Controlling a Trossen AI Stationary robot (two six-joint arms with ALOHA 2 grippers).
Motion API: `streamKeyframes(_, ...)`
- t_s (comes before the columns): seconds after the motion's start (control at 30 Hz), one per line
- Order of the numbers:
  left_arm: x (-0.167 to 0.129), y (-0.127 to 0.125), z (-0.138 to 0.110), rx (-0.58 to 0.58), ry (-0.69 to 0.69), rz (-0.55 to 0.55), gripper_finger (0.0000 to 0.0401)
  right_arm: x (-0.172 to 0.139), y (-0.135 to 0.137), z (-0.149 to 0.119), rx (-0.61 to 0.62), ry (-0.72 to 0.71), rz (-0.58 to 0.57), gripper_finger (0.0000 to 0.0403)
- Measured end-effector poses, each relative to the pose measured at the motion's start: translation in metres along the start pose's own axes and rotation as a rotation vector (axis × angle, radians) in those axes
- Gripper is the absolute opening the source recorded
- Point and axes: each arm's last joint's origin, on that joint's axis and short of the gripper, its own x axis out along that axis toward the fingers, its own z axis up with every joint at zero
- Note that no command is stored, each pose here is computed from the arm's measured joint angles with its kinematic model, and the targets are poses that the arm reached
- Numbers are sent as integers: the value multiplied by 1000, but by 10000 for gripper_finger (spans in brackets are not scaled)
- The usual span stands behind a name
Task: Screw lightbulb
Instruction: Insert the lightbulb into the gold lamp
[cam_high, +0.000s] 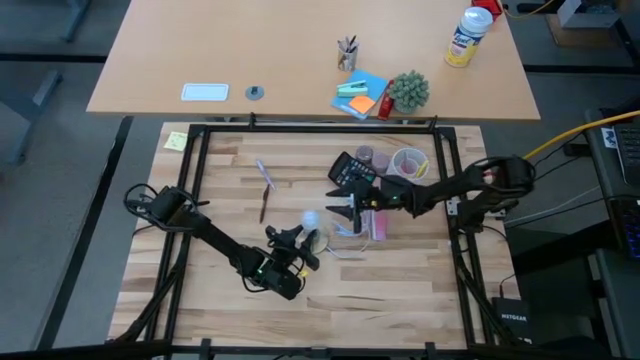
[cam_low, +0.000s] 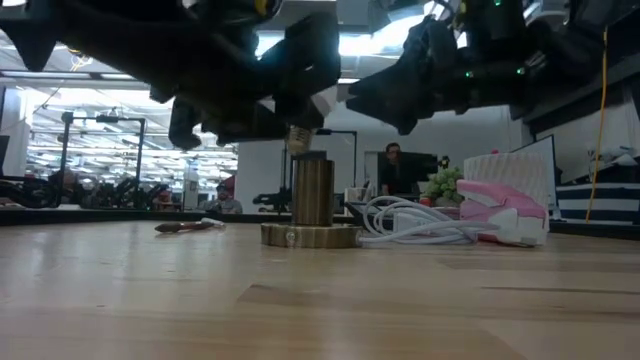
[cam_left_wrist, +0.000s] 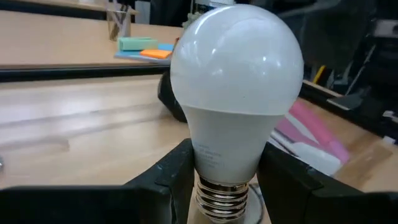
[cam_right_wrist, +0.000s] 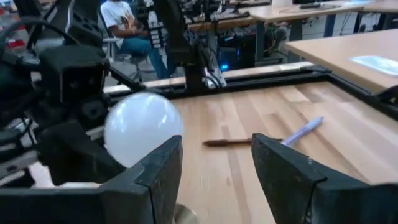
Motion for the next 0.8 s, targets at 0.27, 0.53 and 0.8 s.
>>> streamKeyframes(0.27, -13, -7, 15, 65, 87, -116, 143, 3, 0, 1, -5, -5, 3, 198)
streamKeyframes(0.53, -17, -28, 48, 233, 129, -448, 143, 3, 1, 1, -6, -3, 28, 198)
streamKeyframes(0.8, -3, -31, 59, 350, 44, -558, 143, 3, 1, 1, -1, 4, 34, 198)
